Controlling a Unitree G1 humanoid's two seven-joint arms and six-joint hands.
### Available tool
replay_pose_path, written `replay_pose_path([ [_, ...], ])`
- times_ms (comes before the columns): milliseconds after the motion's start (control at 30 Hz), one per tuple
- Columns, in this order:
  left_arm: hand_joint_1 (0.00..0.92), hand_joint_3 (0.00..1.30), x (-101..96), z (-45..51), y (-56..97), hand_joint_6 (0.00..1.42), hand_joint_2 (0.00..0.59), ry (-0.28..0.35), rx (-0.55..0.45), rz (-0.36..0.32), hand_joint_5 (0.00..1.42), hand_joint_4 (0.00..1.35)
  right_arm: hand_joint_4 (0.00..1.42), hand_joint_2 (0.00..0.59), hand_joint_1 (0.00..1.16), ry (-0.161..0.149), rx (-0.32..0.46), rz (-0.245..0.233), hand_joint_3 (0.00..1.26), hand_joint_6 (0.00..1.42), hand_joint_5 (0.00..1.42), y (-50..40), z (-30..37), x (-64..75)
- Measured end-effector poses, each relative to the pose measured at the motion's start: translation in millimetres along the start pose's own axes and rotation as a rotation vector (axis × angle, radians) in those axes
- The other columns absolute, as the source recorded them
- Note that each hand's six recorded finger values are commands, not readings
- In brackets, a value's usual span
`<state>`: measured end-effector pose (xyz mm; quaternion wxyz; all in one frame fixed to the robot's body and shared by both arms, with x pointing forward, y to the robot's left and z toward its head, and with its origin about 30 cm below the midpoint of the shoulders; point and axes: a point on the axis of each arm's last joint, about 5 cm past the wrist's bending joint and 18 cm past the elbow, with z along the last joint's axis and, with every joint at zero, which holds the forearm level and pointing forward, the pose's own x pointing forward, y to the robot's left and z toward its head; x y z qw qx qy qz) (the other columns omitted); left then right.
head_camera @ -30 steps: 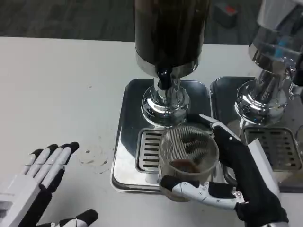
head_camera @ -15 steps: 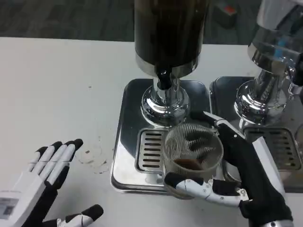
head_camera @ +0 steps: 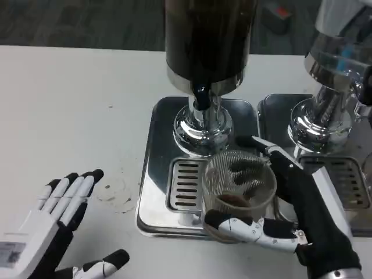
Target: Grasp the cup under the faucet to collect the drink, then remove the cup.
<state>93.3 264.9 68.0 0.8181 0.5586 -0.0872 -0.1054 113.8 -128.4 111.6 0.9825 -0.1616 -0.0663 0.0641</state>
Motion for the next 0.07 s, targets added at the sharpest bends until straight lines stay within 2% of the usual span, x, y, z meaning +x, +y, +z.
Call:
replay_pose_path([
  [67,0.0,0.0,0.3,0.2,-0.1,0.0,0.134,0.0,-0.001,0.001,0.0,0.0,0.51,0.258,0.99,0.001,0.0,-0.001,0.28,1.19,0.82,-0.1,-0.1,0.0],
])
